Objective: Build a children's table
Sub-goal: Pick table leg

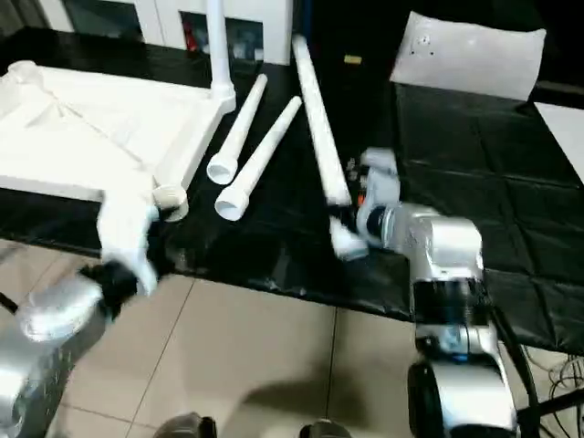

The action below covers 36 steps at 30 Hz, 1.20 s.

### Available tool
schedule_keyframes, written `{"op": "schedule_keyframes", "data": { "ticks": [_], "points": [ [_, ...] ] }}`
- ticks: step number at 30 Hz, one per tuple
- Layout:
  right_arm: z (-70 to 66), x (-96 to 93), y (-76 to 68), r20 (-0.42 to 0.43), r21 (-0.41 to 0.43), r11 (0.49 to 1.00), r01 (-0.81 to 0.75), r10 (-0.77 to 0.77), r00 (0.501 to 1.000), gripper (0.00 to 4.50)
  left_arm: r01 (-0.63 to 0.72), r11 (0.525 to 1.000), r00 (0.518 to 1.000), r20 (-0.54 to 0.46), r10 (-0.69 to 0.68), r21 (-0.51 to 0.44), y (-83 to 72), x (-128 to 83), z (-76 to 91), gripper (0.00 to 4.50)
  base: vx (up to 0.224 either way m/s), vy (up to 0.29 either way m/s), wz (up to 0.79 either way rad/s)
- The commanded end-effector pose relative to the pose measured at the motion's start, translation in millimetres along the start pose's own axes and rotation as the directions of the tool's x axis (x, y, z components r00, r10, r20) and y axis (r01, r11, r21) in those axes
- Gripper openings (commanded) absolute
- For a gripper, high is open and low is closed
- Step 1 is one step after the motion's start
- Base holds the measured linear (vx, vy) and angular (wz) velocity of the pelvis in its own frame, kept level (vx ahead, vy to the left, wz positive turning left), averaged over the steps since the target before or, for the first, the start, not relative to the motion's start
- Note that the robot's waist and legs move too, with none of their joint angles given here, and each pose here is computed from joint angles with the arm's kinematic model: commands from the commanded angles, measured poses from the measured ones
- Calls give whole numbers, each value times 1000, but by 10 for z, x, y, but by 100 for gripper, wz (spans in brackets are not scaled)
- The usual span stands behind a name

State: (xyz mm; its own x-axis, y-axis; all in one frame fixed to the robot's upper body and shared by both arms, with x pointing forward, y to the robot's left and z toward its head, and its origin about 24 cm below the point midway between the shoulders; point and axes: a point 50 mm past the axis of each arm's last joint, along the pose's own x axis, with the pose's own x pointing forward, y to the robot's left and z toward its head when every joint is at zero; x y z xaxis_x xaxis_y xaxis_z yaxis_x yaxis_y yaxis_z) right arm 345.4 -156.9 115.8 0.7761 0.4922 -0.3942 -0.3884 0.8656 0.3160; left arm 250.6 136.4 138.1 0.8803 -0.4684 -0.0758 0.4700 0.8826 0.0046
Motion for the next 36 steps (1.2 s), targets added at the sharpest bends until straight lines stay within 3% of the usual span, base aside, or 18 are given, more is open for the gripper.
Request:
{"op": "schedule_keyframes", "data": {
  "ticks": [1, 2, 7, 10, 16, 19, 20, 24, 28, 31, 35, 36],
  "points": [
    [95, -101, 81, 138, 32, 987, -156, 150, 979, 194, 29, 996, 998, 61, -23, -88, 29, 82, 132, 450, 0, 0, 0],
    [118, -138, 129, 185, 61, 970, -237, 222, 957, 194, 42, 992, 995, 95, -31, -116, 37, 132, 208, 450, 0, 0, 0],
    [119, -212, 241, 265, 79, 913, -399, 367, 892, 194, 89, 974, 982, 179, -52, -208, 56, 279, 393, 450, 0, 0, 0],
    [69, -277, 385, 297, 74, 831, -551, 509, 808, 194, 221, 910, 953, 275, -125, -350, 10, 461, 598, 450, 0, 0, 0],
    [-1, -364, 535, 300, 46, 749, -661, 621, 724, 194, 380, 794, 908, 356, -223, -474, -83, 649, 769, 450, 0, 0, 0],
    [-18, -388, 563, 302, 43, 731, -681, 641, 706, 194, 410, 768, 898, 363, -248, -492, -103, 694, 792, 450, 0, 0, 0],
    [-38, -423, 592, 306, 39, 710, -703, 661, 685, 194, 448, 730, 886, 367, -284, -516, -119, 742, 812, 450, 0, 0, 0],
    [-68, -470, 627, 309, 38, 679, -733, 690, 655, 194, 502, 681, 860, 387, -332, -533, -139, 781, 844, 450, 0, 0, 0],
    [-110, -507, 645, 301, 38, 661, -749, 707, 640, 194, 606, 604, 792, 464, -397, -518, -163, 751, 924, 421, 0, 0, 0],
    [-129, -524, 658, 299, 39, 656, -754, 712, 635, 194, 642, 586, 764, 472, -439, -494, -158, 726, 934, 386, 0, 0, 0],
    [-144, -538, 658, 299, 40, 653, -757, 715, 632, 194, 645, 580, 762, 472, -443, -497, -130, 742, 930, 377, 0, 0, 0],
    [-147, -539, 660, 299, 40, 653, -756, 715, 633, 194, 648, 576, 760, 475, -444, -498, -126, 742, 932, 349, 0, 0, 0]
  ]
}}
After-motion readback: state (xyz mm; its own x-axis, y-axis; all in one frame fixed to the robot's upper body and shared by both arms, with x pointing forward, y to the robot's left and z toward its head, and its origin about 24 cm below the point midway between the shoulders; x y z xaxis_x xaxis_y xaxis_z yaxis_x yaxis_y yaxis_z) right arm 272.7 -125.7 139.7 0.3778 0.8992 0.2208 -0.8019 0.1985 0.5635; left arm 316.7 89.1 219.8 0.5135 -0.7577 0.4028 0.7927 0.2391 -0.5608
